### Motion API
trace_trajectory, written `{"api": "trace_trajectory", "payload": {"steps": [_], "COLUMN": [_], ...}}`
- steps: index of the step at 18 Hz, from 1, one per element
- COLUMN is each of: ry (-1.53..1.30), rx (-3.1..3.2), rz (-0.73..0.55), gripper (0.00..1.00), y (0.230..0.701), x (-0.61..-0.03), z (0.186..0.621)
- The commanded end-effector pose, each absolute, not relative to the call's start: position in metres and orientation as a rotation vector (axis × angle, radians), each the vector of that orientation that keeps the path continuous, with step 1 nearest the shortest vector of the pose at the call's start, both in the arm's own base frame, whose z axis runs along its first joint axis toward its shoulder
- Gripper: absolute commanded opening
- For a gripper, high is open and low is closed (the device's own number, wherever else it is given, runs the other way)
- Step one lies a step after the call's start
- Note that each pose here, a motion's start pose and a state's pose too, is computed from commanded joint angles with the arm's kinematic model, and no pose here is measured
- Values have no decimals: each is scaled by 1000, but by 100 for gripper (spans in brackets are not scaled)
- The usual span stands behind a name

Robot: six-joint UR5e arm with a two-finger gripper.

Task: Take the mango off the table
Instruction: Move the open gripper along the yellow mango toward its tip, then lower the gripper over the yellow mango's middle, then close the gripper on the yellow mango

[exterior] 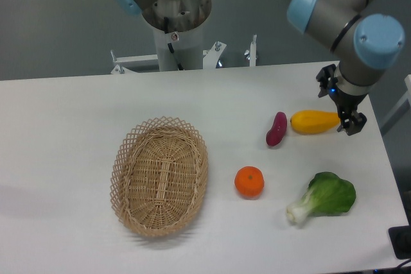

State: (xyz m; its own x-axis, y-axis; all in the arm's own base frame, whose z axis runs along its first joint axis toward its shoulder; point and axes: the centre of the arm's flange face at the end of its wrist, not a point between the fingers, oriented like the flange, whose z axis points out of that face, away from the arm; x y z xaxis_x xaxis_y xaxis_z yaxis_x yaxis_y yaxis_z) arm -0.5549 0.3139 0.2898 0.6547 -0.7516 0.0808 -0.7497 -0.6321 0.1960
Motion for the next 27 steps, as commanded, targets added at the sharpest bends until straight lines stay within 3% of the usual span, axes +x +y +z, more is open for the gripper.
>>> {"api": "trace_trajectory", "payload": {"steps": [6,15,23,24,27], "ry": [-1188,-1211,-1213,-1213,-1217], "rx": [2684,2808,2811,2811,2809], "rz": [-102,-151,-112,-112,-118], "gripper": [100,100,100,99,67], "y": [296,287,286,286,287], "x": [-538,-520,-507,-508,-509], "z": [246,218,205,204,207]}}
